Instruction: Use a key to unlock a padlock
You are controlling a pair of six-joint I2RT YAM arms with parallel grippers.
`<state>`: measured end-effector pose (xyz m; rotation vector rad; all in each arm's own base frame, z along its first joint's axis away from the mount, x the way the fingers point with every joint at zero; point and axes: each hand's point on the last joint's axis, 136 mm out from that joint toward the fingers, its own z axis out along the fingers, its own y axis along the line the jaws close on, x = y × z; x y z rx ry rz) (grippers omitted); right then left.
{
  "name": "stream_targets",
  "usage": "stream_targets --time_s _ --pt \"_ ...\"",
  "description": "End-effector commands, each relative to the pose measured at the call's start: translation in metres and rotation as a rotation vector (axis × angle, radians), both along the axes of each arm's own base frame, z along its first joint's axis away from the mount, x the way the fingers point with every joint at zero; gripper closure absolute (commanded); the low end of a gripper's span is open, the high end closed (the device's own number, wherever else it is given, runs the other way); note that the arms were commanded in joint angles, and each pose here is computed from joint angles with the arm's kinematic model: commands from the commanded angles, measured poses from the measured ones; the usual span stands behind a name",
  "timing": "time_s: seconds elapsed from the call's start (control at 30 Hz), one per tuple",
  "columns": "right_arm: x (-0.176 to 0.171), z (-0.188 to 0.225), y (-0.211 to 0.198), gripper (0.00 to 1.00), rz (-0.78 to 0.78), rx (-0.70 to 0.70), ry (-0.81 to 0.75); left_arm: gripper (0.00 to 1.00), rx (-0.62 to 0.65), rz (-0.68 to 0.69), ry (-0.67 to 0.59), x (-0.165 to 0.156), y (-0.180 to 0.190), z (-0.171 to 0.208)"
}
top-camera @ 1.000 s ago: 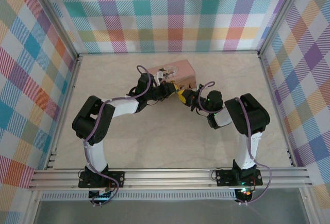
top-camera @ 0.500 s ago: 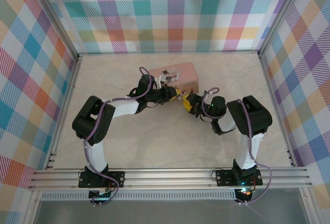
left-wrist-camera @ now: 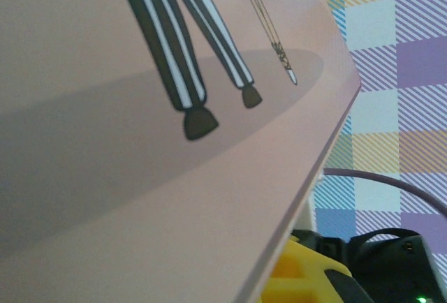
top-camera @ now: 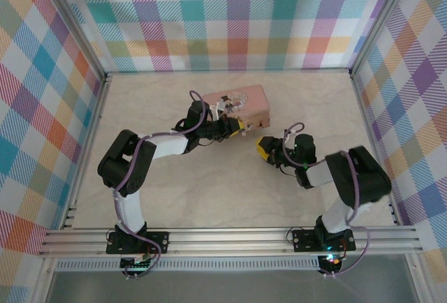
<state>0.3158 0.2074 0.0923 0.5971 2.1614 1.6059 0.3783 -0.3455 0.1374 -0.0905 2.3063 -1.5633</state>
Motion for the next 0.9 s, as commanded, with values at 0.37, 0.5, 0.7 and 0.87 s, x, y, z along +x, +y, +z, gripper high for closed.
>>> stream_targets --time_s 0.37,0.5,0.7,0.87 --pt "-0.016 0.027 0.002 0.55 0.256 -0.703 -0.213 0.99 -0.055 -0.052 -0.034 -0.009 -0.002 0.027" --pt "-0.007 0.033 0.004 0.56 0.298 -0.818 -0.256 0.99 -0.061 -0.054 -0.029 -0.009 -0.003 0.028" --pt "0.003 0.037 0.013 0.59 0.366 -0.961 -0.331 0.99 -0.063 -0.058 -0.024 -0.009 -0.003 0.030" --pt "0.010 0.041 0.021 0.58 0.405 -1.042 -0.378 0.99 -0.065 -0.060 -0.024 -0.010 -0.003 0.032"
